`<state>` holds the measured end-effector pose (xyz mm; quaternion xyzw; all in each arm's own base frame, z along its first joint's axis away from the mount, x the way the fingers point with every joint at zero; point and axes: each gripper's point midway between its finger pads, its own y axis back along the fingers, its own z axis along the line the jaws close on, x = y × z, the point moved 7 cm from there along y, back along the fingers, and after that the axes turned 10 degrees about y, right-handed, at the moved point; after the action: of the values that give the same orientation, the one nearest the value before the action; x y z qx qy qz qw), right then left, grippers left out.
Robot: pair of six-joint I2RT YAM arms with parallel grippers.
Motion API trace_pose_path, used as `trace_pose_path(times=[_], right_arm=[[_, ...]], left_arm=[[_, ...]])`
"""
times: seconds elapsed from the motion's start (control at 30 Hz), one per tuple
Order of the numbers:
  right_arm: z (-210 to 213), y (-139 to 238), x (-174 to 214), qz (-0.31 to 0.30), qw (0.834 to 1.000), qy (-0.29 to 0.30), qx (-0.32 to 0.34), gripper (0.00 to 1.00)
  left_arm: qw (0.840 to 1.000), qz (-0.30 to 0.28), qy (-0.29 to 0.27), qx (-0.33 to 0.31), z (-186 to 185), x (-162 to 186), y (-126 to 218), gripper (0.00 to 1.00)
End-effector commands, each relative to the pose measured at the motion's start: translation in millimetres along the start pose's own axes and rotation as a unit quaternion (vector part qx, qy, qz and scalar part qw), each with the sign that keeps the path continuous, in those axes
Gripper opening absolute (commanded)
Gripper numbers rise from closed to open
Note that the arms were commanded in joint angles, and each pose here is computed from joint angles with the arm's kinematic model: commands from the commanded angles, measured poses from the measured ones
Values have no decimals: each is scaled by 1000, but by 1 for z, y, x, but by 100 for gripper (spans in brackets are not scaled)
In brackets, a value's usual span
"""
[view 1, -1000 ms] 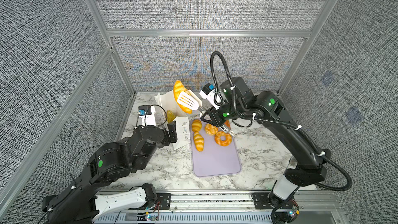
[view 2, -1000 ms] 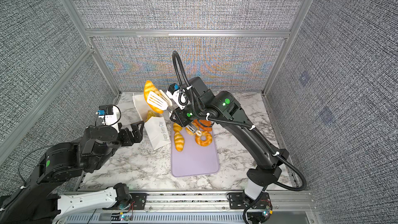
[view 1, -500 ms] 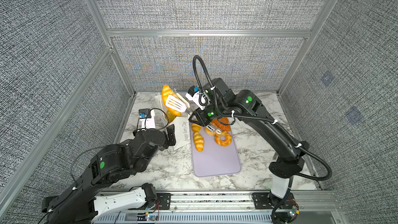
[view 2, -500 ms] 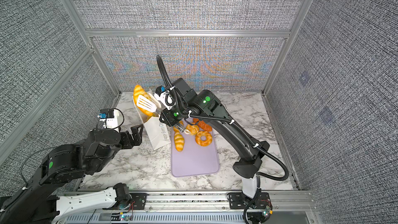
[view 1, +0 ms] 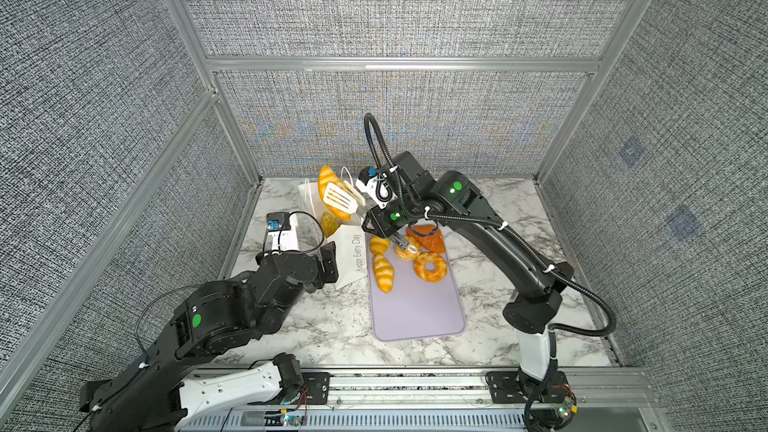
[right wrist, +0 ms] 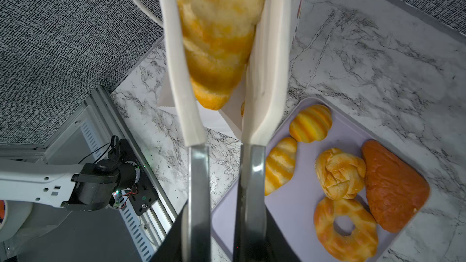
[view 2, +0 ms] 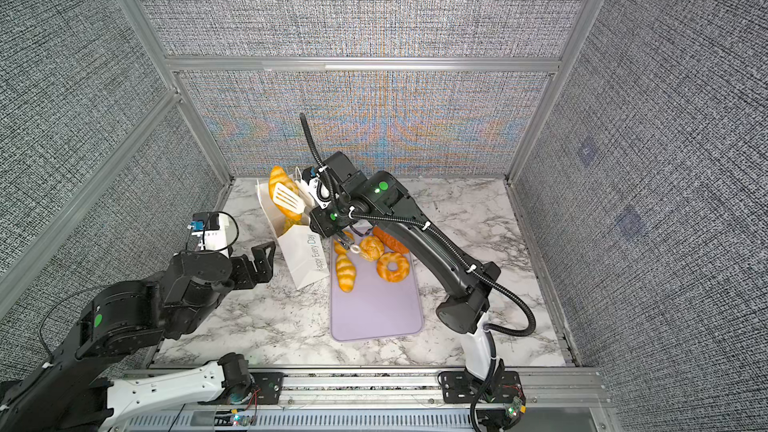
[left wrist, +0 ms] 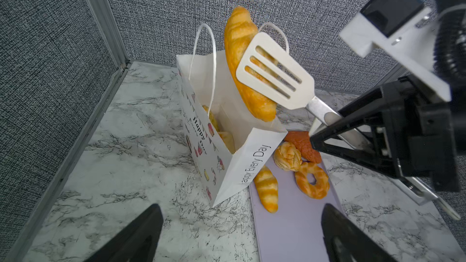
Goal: Place the fake bread into the paper bag
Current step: 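Lower the croissant into the bag opening and open the tongs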
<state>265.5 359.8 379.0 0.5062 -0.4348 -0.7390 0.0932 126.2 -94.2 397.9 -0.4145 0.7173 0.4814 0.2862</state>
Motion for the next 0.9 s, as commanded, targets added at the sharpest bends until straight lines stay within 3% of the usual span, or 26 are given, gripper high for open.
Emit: trace_pose_path(times=[0.0,0.87], right_arm=[[1,1,-6,-15,1000,1,-2,34],[-7,-10,-2,12,1000,1,26,62]], left_arm=[[1000,-3,6,-1,-2,0,-2,99],[999,29,-7,12,-18,13,-16,99]])
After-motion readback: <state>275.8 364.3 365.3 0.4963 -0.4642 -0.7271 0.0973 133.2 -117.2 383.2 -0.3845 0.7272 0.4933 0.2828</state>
